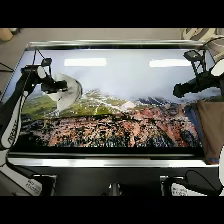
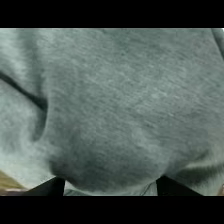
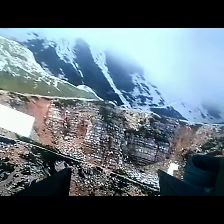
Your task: Fold the shirts.
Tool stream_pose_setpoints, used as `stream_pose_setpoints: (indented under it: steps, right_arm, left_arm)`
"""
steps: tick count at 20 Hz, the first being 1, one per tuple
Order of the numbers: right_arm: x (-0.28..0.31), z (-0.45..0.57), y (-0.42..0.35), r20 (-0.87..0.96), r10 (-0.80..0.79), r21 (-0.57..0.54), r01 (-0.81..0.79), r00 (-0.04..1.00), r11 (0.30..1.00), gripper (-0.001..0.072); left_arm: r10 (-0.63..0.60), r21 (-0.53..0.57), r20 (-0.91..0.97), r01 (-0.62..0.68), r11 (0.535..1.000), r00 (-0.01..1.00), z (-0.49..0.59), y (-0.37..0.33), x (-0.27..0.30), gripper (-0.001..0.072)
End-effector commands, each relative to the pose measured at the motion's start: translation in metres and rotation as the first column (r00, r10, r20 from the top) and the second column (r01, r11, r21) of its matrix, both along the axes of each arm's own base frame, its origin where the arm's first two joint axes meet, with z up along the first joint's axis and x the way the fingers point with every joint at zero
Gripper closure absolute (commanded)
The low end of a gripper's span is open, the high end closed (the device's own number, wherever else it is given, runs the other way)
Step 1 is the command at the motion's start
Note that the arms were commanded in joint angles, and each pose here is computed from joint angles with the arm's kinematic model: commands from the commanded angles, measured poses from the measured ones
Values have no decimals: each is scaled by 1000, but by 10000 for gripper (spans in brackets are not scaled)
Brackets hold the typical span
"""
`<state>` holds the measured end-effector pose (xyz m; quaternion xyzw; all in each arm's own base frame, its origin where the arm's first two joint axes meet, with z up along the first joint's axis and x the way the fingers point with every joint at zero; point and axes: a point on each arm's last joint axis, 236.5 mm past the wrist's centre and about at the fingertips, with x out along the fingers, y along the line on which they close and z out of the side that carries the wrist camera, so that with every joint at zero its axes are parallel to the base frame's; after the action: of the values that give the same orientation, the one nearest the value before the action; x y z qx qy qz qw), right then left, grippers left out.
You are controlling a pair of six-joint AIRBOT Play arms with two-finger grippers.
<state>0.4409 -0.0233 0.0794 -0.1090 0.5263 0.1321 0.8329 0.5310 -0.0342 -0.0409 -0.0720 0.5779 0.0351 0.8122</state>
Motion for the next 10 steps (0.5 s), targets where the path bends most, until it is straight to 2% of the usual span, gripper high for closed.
stream_pose_setpoints:
  steps: [1,2,3,4,5,7,10]
  right_arm:
    - [0,4,25,12,67,85,-68,998,994,177]
    - [0,7,34,26,103,113,-105,994,988,177]
    - [1,10,43,42,131,140,-136,991,981,177]
    - [1,12,48,52,141,159,-147,989,976,177]
    - [2,13,52,56,142,174,-150,988,973,177]
    - [1,19,59,82,181,187,-193,980,963,179]
    - [5,51,62,208,249,120,-278,946,953,179]
  left_arm:
    - [-15,21,-41,16,1000,999,-39,8,12,8]
    - [-18,30,-53,20,999,998,-46,10,11,28]
    - [-18,30,-58,19,999,998,-49,10,10,161]
    - [-26,35,-57,28,999,998,-47,12,10,508]
    - [-45,41,-57,47,998,997,-42,12,9,683]
    - [-108,60,14,107,992,994,-7,7,19,684]
    - [-286,152,294,251,956,912,128,-24,38,684]
